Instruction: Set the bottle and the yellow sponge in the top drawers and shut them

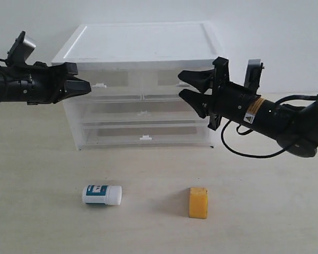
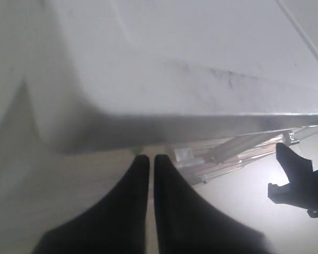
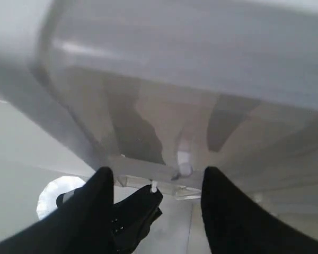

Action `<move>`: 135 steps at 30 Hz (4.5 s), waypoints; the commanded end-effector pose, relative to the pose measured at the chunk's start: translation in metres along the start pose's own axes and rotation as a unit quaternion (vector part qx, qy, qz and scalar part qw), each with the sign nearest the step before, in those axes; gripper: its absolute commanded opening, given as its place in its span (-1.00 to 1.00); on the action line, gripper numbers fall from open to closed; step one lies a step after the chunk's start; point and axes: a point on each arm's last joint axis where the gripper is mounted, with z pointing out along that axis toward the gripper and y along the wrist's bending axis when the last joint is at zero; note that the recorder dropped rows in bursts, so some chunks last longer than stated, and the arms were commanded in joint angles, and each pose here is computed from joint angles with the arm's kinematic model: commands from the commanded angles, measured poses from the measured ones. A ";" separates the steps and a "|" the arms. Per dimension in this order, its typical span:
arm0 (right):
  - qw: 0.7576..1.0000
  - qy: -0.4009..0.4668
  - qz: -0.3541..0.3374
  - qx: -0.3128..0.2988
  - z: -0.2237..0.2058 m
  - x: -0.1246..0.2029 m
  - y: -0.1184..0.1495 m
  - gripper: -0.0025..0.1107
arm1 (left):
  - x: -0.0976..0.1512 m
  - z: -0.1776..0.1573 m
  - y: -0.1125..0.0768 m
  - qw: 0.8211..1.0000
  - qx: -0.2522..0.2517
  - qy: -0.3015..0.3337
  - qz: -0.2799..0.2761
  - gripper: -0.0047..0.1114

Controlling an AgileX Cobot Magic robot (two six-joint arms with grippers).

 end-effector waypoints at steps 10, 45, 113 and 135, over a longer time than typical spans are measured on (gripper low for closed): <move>0.998 0.009 -0.052 0.027 0.019 -0.003 0.007 -0.52 | -0.009 0.001 0.006 0.999 -0.026 -0.028 -0.016 -0.85; 0.997 0.060 -0.025 0.039 -0.021 0.040 -0.014 -0.96 | -0.009 0.001 0.006 0.999 -0.026 -0.028 -0.014 -0.85; 0.997 -0.062 -0.010 0.053 -0.015 0.027 0.018 -0.51 | -0.011 0.001 0.005 0.999 -0.021 -0.030 -0.012 -0.85; 0.997 -0.028 -0.049 0.058 -0.007 0.028 0.022 -0.96 | -0.010 0.001 0.005 0.999 -0.024 -0.028 -0.009 -0.85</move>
